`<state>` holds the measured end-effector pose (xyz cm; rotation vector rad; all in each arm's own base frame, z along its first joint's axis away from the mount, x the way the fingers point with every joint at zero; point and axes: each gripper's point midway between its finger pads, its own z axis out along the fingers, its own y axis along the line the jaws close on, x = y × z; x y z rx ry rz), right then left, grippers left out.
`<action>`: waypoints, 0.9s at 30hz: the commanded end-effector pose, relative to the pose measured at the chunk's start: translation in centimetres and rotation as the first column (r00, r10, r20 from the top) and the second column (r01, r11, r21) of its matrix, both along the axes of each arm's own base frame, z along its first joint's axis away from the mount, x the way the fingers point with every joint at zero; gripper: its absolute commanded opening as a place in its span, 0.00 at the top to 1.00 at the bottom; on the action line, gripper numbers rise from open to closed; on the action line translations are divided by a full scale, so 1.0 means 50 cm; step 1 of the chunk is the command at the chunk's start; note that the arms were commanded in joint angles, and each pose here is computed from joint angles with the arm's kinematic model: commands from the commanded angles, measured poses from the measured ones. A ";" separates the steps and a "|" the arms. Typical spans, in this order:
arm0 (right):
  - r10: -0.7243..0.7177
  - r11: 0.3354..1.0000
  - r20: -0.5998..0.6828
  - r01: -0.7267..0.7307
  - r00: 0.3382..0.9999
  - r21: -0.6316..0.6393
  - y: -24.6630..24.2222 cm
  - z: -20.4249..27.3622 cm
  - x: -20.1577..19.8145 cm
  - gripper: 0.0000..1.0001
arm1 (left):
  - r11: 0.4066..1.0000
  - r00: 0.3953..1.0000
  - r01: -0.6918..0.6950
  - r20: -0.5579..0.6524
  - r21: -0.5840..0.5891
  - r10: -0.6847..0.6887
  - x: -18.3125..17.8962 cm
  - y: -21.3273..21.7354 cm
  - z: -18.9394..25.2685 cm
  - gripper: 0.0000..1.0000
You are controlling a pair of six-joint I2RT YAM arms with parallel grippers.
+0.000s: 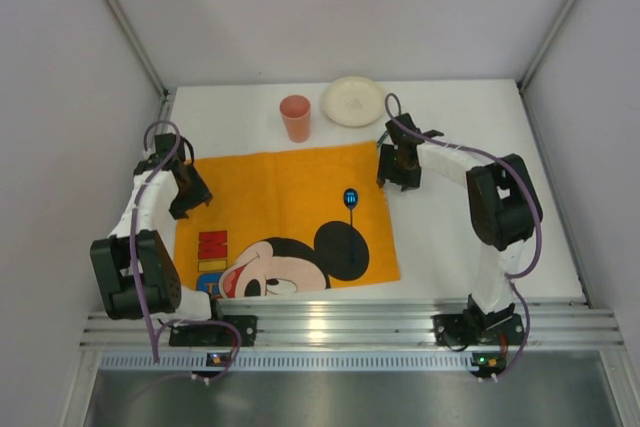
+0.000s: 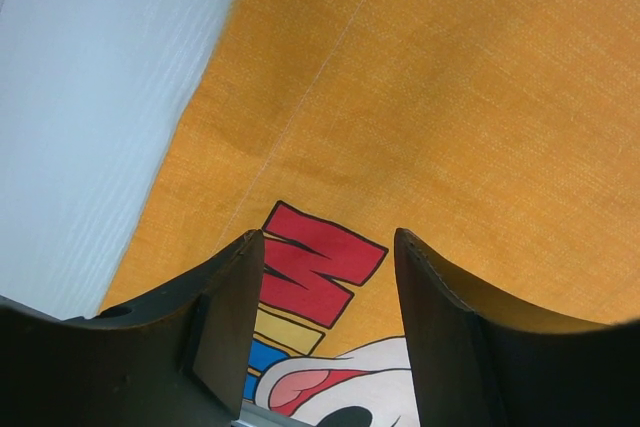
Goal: Set the dinner table for one person
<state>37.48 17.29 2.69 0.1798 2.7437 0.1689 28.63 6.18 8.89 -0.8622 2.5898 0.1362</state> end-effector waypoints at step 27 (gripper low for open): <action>-0.009 0.997 -0.097 0.001 0.995 -0.082 -0.058 -0.043 -0.052 1.00 | 1.000 0.997 0.009 0.080 0.014 -0.010 0.017 -0.013 0.043 0.42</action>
